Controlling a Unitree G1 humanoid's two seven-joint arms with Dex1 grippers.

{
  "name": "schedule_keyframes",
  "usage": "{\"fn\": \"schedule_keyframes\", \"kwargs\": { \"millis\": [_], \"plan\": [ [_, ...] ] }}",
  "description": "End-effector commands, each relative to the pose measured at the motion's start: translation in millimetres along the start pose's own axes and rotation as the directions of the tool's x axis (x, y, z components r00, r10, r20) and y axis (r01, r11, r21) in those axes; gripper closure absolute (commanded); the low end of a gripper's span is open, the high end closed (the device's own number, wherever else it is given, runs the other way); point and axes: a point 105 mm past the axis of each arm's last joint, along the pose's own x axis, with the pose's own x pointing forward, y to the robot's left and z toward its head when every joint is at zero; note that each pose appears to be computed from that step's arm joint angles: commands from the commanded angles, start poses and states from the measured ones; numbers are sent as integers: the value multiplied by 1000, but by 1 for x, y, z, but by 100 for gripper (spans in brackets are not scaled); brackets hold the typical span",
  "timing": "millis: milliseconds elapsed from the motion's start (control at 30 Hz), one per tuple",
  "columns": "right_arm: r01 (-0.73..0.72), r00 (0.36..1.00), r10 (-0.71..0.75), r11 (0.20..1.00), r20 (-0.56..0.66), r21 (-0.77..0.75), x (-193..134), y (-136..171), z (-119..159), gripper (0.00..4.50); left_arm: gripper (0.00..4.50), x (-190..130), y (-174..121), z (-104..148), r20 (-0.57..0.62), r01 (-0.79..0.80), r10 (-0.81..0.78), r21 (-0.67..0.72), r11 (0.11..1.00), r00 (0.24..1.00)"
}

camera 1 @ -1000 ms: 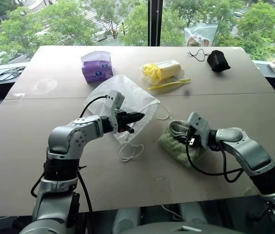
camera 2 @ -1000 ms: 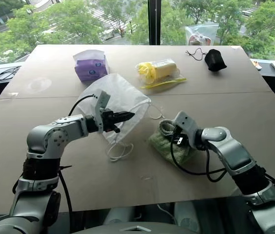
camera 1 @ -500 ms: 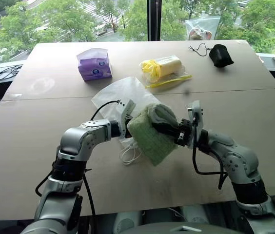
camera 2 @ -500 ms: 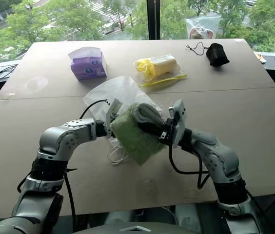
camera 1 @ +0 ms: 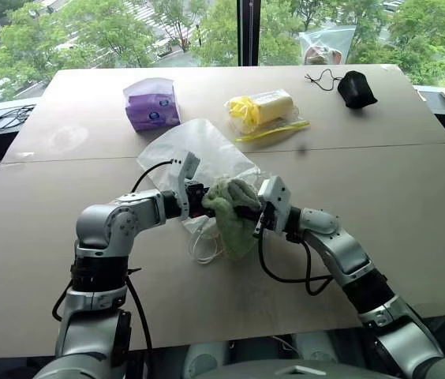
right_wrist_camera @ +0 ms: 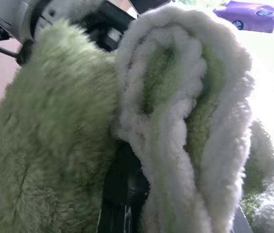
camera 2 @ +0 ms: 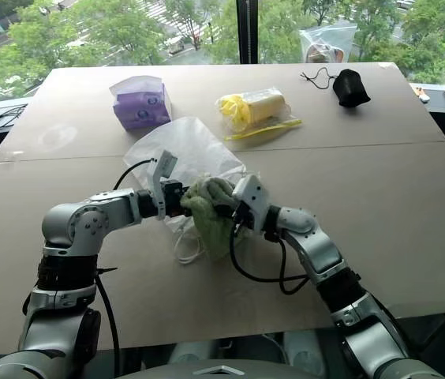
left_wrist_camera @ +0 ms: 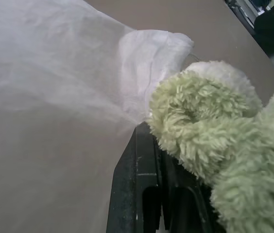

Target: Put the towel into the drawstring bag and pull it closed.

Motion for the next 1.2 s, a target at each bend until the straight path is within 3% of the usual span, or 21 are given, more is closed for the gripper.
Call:
{"fn": "schedule_keyframes", "kwargs": {
  "millis": [33, 100, 167, 367, 500, 700, 733, 800, 900, 1067, 1200],
  "plan": [
    [41, 996, -58, 975, 72, 218, -3, -8, -4, 447, 450, -4, -25, 34, 98, 133, -132, -1, 991, 986],
    [36, 973, -121, 921, 197, 388, -10, -18, 13, 447, 450, -7, -21, 27, 62, 120, -120, -7, 993, 991],
    [52, 965, -153, 908, 214, 416, -18, -25, 16, 447, 450, -9, -18, 23, 45, 109, -108, -22, 994, 993],
    [86, 996, -84, 985, -20, 151, -9, -11, -13, 447, 450, -10, -19, 12, 7, 112, -112, -74, 991, 994],
    [189, 970, -192, 981, -150, -32, 7, -23, -21, 447, 450, -9, -18, 9, -7, 113, -114, -109, 988, 993],
    [233, 944, -270, 952, -191, -196, 22, -31, -17, 447, 450, -10, -18, -7, -99, 83, -97, -132, 988, 990],
    [235, 946, -266, 956, -184, -173, 23, -30, -16, 447, 450, -10, -18, -8, -108, 81, -96, -136, 987, 989],
    [231, 971, -221, 966, -93, 113, 29, -20, 0, 447, 450, -12, -16, -16, -146, 59, -80, -141, 988, 986],
    [114, 985, -162, 878, 63, 464, 31, -11, 26, 447, 450, -17, -15, -23, -176, 47, -73, -148, 988, 982],
    [1, 977, -140, 759, 162, 651, 27, -12, 43, 447, 450, -26, -12, -18, -179, 33, -58, -144, 989, 982],
    [-60, 965, -143, 696, 221, 715, 27, -13, 55, 447, 450, -30, -9, -12, -171, 22, -45, -138, 990, 984]
  ]
}}
